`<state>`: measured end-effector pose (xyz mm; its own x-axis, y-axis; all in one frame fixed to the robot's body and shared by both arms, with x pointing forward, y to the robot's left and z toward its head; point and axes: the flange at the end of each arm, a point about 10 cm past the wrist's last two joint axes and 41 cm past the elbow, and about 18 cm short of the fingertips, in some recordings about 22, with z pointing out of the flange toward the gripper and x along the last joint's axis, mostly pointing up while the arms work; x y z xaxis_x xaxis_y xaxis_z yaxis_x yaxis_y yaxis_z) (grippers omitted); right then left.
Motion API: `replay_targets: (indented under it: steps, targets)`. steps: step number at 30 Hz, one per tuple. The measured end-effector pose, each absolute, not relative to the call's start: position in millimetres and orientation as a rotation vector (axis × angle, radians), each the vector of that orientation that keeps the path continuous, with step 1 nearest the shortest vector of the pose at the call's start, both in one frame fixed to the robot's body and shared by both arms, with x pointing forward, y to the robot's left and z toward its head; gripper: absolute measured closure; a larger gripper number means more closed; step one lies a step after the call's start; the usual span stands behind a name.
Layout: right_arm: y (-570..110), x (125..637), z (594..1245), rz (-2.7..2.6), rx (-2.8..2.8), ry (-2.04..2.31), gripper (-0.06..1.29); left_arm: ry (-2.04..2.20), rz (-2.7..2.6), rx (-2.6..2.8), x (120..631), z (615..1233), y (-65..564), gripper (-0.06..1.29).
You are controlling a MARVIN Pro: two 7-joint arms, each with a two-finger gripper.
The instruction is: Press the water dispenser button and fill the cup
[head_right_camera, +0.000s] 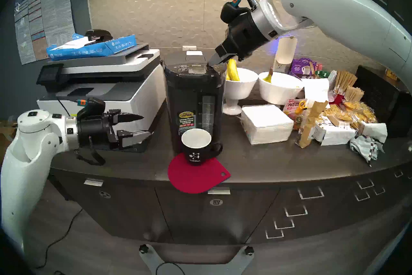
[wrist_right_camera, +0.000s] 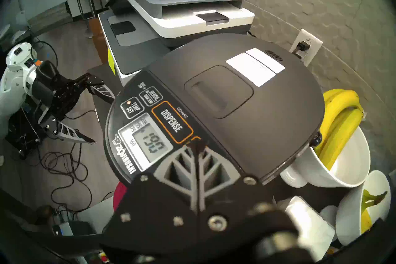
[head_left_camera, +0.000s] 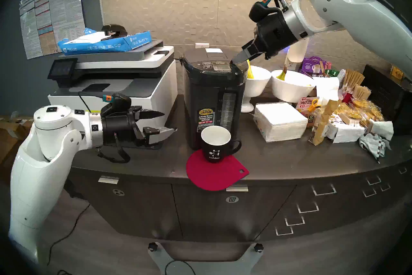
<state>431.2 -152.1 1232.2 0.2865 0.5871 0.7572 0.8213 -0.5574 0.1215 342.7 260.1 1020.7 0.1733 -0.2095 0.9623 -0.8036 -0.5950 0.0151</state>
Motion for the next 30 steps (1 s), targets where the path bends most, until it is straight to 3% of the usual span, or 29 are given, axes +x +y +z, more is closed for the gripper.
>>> replay_targets:
  steps: [30]
  targets:
    - [-155.4, 428.7, 1234.2, -1.139, -2.269, -1.221, 1.25, -0.952, 1.44, 1.918, 342.7, 1020.6, 260.1, -0.04]
